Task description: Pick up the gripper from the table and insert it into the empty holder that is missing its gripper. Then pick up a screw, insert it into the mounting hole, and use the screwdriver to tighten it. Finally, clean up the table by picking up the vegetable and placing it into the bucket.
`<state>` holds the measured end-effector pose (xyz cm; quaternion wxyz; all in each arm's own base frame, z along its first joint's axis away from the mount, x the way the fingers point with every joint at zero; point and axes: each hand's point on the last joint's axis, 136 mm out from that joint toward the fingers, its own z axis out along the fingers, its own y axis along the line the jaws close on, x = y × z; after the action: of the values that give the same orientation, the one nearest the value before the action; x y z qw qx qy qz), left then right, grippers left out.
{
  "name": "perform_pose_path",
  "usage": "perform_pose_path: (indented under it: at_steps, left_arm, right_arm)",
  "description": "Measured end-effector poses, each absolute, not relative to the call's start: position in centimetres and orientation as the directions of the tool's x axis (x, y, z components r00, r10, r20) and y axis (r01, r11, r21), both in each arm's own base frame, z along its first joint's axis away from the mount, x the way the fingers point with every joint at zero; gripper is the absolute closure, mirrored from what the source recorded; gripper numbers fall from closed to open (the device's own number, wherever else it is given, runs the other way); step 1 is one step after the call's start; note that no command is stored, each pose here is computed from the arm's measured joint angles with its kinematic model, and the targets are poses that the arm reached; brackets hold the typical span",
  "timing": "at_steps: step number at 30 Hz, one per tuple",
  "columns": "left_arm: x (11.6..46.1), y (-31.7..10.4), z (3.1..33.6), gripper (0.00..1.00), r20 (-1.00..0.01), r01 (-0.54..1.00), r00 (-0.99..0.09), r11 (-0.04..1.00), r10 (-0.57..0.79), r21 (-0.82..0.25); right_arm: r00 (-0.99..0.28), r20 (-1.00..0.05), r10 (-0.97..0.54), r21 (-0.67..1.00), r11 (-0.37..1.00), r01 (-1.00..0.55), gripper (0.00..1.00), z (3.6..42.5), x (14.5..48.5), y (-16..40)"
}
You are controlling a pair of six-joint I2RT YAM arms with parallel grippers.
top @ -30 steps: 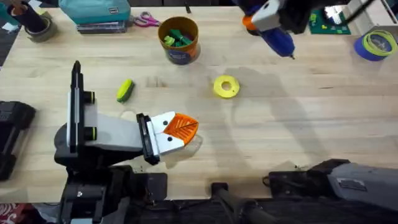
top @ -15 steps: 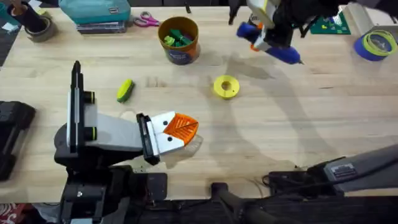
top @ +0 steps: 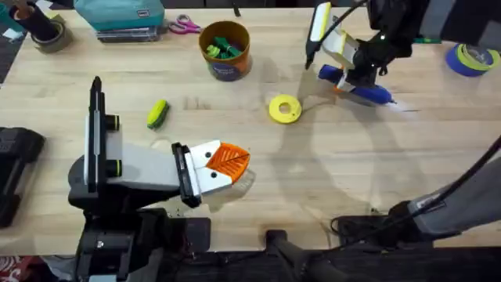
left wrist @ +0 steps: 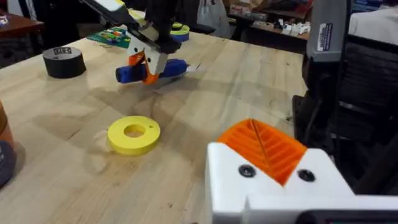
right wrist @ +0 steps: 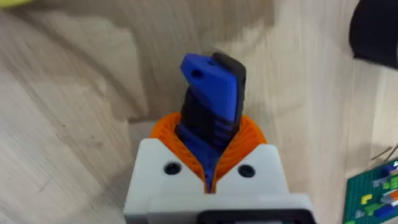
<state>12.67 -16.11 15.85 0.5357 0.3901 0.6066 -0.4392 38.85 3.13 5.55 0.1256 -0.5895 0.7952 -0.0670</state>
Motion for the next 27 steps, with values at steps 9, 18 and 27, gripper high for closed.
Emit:
perform_pose_path:
  at_steps: [9,18,27]
  left_arm:
    - [12.7,-16.1,15.8,0.997,-0.993,0.944,-0.122,0.310,0.003,-0.115]
    - [12.7,-16.1,15.8,0.997,-0.993,0.944,-0.122,0.310,0.003,-0.115]
    - [12.7,-16.1,15.8,0.812,-0.993,0.944,-0.116,0.310,0.005,-0.109]
  right_arm:
    - [-0.309,-0.112,-0.944,-0.257,0.328,-0.909,0.936,4.6,38.8,0.9]
    - [-0.288,-0.111,-0.951,-0.263,0.308,-0.914,0.006,4.6,39.0,1.2]
    - [-0.327,-0.263,-0.908,-0.264,0.393,-0.881,0.004,7.6,39.0,3.4]
